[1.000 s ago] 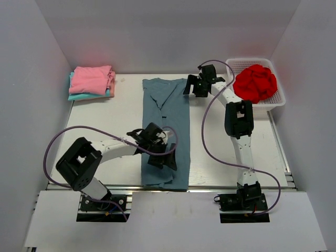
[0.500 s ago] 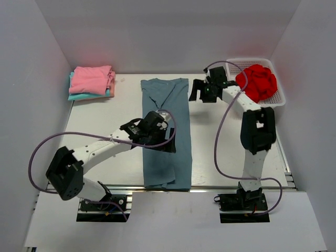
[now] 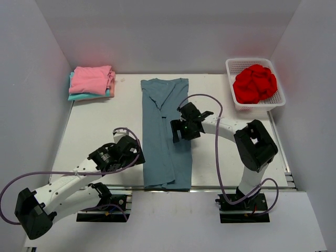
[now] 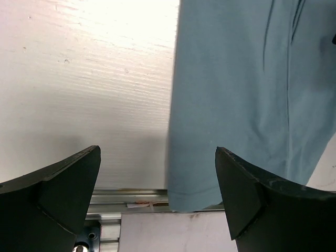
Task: Fold and stack the t-shirts
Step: Rotate the tshirt 90 degrees, then grab the bottom of the folded rectangular tshirt with both arms
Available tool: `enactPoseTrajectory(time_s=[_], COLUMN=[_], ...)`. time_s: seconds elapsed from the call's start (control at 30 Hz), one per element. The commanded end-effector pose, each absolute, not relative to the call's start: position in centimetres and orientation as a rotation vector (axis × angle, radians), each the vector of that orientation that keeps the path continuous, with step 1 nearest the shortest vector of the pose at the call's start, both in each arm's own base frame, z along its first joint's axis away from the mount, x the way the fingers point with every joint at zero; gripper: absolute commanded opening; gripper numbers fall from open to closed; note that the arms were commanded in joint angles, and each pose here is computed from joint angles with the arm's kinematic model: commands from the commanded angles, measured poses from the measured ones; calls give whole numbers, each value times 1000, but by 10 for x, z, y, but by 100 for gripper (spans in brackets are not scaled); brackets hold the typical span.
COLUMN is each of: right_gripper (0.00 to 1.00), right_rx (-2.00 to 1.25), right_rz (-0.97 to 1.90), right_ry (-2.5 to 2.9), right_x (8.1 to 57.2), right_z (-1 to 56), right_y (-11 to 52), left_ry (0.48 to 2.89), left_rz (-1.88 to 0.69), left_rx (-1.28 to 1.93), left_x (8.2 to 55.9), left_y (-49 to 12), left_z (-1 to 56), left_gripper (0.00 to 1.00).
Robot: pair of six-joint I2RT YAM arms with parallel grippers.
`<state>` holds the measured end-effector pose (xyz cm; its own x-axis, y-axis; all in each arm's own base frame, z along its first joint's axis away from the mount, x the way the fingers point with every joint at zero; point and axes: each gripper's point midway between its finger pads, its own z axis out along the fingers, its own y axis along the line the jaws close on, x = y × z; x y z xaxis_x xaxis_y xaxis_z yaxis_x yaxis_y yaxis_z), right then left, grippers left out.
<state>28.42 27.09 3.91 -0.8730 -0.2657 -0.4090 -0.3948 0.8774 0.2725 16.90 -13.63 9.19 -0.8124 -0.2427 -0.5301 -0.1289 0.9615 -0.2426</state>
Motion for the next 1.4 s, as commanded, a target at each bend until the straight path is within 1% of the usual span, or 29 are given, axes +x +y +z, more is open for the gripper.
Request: enactPoseTrajectory(time_s=[0.0, 0.23, 0.3, 0.33, 0.4, 0.5, 0.6, 0.63, 0.67, 0.7, 0.73, 0.77, 0.8, 0.83, 0.87, 0.93, 0.97, 1.03, 1.07, 1.1, 1.2, 1.23, 1.27, 1.3, 1.37], right_gripper=[90, 90, 90, 90, 90, 90, 90, 90, 90, 90, 90, 90, 90, 90, 90, 90, 90, 90, 90, 90, 90, 90, 90, 90, 90], right_rx=[-377, -202, -144, -123, -82, -71, -133, -167, -179, -200, -211, -220, -223, -208, -229, -241, -245, -243, -240, -239, -278, -302, -313, -333, -375], right_rz=[375, 268, 211, 226, 228, 290, 367, 413, 431, 491, 496, 549, 539, 538, 553, 550, 541, 550, 538, 527, 650, 670, 700, 721, 783], right_ry=[2641, 2649, 2688, 2658, 2690, 2679, 2632, 2569, 2552, 2512, 2507, 2442, 2452, 2429, 2417, 2422, 2433, 2449, 2495, 2522, 2544, 2577, 2547, 2583, 2591], right_x=[311, 352, 356, 370, 375, 389, 392, 392, 389, 386, 379, 373, 364, 366, 346, 333, 316, 300, 281, 272, 234, 217, 216, 201, 187], right_z=[37, 18, 0, 10, 3, 10, 27, 52, 53, 74, 71, 98, 94, 100, 107, 108, 106, 108, 92, 86, 86, 75, 85, 73, 71], right_y=[273, 282, 278, 284, 284, 295, 307, 311, 309, 312, 307, 306, 297, 289, 283, 273, 260, 250, 238, 232, 227, 222, 224, 220, 222], left_ry=[2495, 2507, 2507, 2501, 2501, 2498, 2521, 2536, 2593, 2618, 2615, 2653, 2688, 2681, 2689, 2702, 2706, 2689, 2681, 2676, 2706, 2738, 2739, 2761, 2777], left_rz=[-270, -291, -291, -283, -283, -278, -323, -332, -352, -375, -415, -476, -481, -517, -557, -545, -532, -545, -555, -577, -605, -581, -580, -553, -523], left_rx=[-336, -342, -342, -345, -345, -294, -174, -132, -65, -16, 55, 119, 155, 208, 249, 284, 299, 325, 337, 341, 387, 376, 375, 372, 370], left_x=[170, 167, 167, 168, 168, 173, 177, 177, 171, 169, 173, 165, 164, 164, 162, 159, 157, 155, 154, 151, 135, 130, 129, 124, 122], left_y=[-132, -135, -135, -133, -133, -137, -154, -159, -170, -178, -189, -201, -208, -217, -226, -229, -230, -232, -235, -235, -234, -227, -227, -222, -217], left_z=[90, 85, 85, 85, 85, 89, 91, 88, 77, 72, 70, 65, 57, 55, 56, 52, 50, 53, 54, 55, 45, 38, 38, 32, 25], left_gripper=[100, 100, 100, 100, 100, 100, 100, 100, 100, 100, 100, 100, 100, 100, 100, 100, 100, 96, 96, 93, 87, 87, 84, 81, 77])
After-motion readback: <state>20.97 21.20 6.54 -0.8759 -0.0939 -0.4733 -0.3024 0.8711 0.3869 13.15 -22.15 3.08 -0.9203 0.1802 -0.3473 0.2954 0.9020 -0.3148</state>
